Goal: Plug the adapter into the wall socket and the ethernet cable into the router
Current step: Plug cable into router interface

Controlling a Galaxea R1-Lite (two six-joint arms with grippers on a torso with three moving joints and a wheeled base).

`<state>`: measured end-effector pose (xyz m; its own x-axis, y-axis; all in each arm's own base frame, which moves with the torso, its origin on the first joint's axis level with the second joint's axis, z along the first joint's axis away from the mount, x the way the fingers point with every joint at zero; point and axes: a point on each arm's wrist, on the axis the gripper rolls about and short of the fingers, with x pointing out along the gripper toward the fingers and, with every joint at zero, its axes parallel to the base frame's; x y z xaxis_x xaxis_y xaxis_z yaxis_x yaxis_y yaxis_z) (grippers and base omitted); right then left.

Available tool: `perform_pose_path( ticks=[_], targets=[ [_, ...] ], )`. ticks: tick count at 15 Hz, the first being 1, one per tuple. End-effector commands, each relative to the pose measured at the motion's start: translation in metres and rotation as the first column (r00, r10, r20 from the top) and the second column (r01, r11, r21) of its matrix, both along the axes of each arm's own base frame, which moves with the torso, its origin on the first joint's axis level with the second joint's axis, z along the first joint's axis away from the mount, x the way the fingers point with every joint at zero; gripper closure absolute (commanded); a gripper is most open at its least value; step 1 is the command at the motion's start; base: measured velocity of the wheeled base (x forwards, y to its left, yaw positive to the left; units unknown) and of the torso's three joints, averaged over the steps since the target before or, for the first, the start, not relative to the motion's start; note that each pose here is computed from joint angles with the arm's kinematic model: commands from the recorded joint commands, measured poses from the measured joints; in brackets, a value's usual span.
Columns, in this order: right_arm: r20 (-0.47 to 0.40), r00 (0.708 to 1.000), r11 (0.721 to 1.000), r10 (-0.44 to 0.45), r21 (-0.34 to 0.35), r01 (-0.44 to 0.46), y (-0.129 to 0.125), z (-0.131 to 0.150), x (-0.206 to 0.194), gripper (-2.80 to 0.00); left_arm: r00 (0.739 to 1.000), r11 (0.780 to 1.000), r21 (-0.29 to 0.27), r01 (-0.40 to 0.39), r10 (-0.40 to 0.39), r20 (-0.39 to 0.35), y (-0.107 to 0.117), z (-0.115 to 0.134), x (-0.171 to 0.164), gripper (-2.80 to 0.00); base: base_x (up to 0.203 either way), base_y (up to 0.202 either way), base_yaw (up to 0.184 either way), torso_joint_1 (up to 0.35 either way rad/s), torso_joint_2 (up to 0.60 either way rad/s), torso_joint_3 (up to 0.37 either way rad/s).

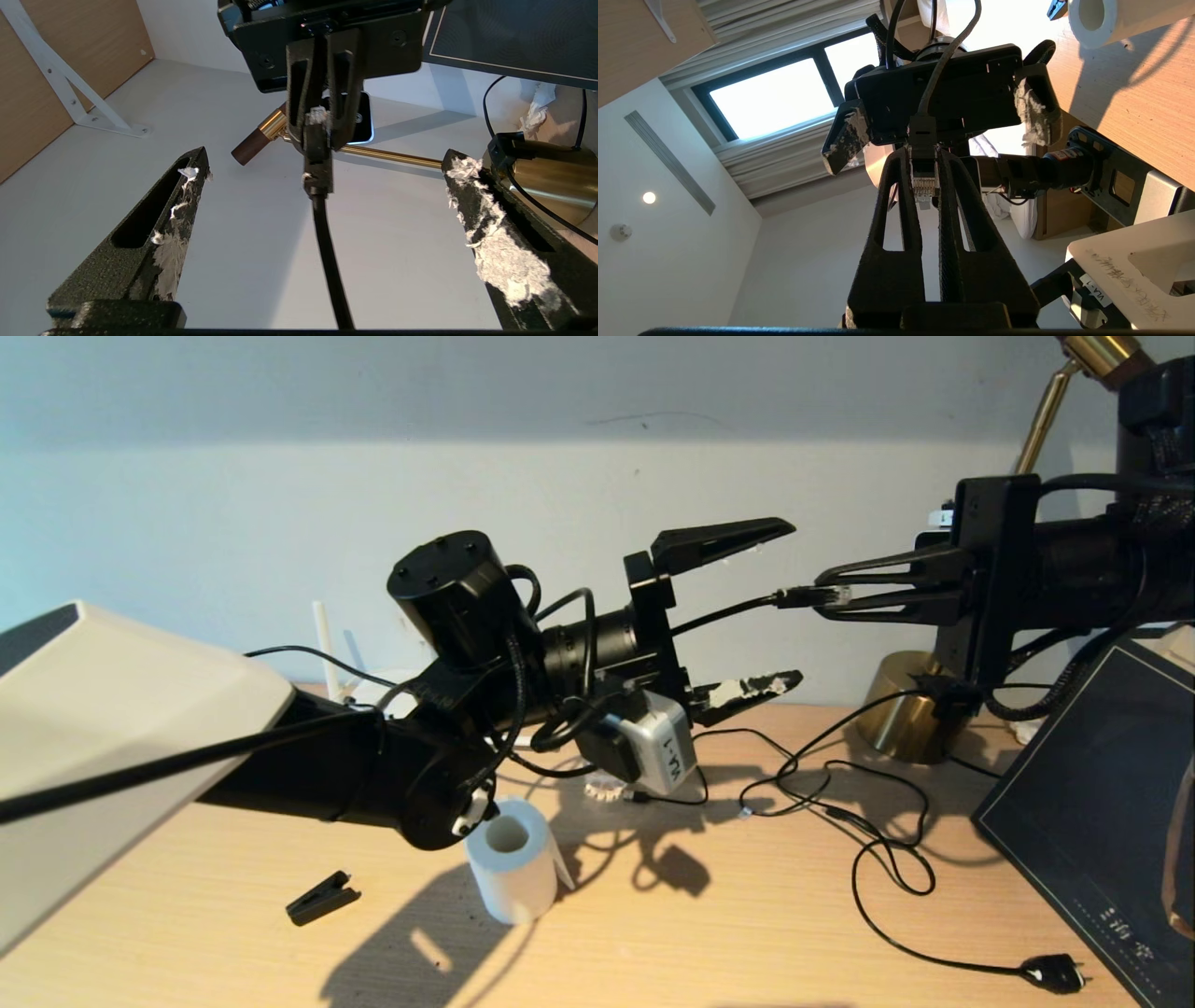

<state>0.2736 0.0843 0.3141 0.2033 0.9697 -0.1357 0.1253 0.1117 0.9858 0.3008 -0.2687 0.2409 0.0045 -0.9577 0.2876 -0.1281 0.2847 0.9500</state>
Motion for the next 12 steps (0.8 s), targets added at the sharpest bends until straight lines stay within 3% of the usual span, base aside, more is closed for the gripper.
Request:
perform_pose_path(
  ticks=[1, 12],
  targets=[
    [-0.012, 1.0, 1.0, 0.008, 0.003, -0.008, 0.001, -0.001, -0.001, 0.0, 1.0, 1.0, -0.005, 0.003, -0.003, 0.015, 0.002, 0.003, -0.003, -2.8, 0.0, 0.0, 0.0, 0.0, 0.0, 0.0],
    [0.03, 0.999, 0.999, 0.043, -0.007, -0.043, 0.006, 0.0, -0.015, 0.0, 0.997, 1.0, 0.019, 0.018, -0.017, -0.072, 0.013, 0.002, -0.017, -2.8, 0.0, 0.0, 0.0, 0.0, 0.0, 0.0]
  ],
)
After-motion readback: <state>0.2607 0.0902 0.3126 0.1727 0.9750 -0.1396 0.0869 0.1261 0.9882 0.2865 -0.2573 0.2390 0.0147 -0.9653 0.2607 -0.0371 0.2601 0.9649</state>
